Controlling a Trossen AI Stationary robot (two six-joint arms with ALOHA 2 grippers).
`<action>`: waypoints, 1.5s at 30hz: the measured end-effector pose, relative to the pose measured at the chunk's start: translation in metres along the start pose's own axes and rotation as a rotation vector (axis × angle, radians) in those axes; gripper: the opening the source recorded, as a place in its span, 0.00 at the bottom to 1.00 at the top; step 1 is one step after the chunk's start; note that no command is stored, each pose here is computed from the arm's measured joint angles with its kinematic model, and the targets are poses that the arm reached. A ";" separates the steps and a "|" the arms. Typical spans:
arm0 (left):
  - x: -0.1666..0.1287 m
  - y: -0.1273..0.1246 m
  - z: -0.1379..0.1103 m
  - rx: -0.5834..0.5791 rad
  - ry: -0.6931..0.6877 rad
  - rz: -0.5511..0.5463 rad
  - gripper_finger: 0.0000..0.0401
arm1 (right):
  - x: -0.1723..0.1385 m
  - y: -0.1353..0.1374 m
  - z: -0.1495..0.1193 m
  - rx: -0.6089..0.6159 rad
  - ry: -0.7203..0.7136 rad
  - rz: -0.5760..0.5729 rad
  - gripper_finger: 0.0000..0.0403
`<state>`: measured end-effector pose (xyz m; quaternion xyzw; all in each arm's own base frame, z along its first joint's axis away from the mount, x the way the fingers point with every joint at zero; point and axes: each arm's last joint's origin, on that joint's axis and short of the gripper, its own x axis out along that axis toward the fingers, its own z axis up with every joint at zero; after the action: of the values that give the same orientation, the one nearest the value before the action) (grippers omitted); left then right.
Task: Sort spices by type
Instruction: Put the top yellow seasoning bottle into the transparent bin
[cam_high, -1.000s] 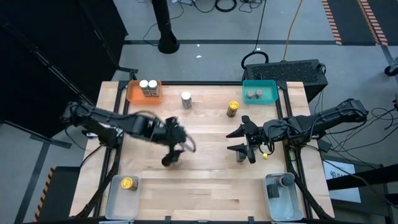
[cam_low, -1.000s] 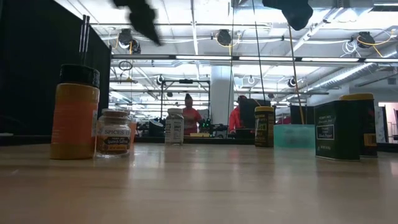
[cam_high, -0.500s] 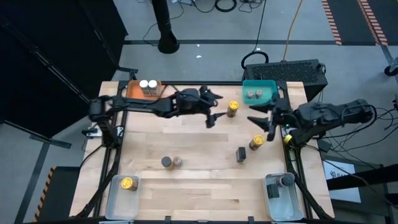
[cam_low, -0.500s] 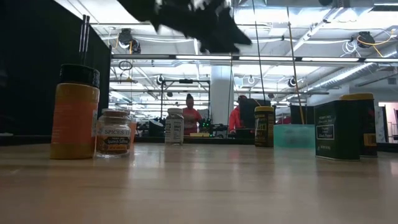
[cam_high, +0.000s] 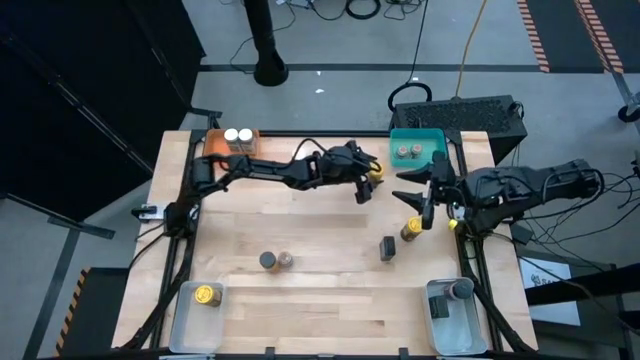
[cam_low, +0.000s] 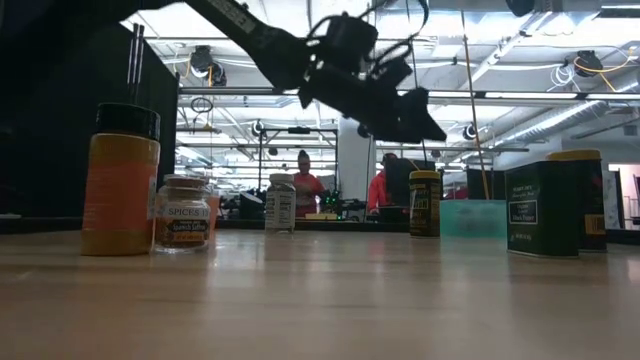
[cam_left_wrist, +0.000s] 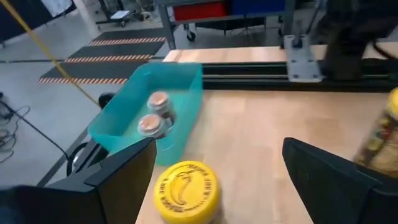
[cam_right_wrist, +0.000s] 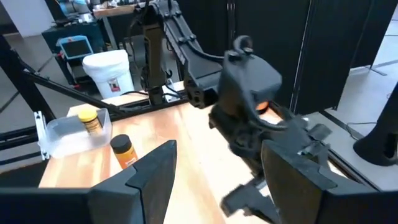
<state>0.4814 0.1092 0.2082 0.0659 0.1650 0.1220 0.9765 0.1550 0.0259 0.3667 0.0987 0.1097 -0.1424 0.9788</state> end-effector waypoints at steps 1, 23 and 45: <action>0.004 0.002 -0.004 -0.014 0.006 0.006 0.88 | 0.001 0.000 0.000 -0.001 0.003 -0.001 0.54; 0.032 0.017 -0.048 -0.118 0.035 0.015 0.88 | 0.011 0.005 -0.005 -0.021 0.038 -0.007 0.54; 0.035 0.015 -0.051 -0.084 0.005 0.025 0.70 | 0.011 0.005 -0.004 -0.021 0.036 -0.007 0.54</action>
<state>0.4934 0.1369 0.1521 0.0267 0.1613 0.1411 0.9764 0.1660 0.0288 0.3607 0.0905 0.1291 -0.1430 0.9771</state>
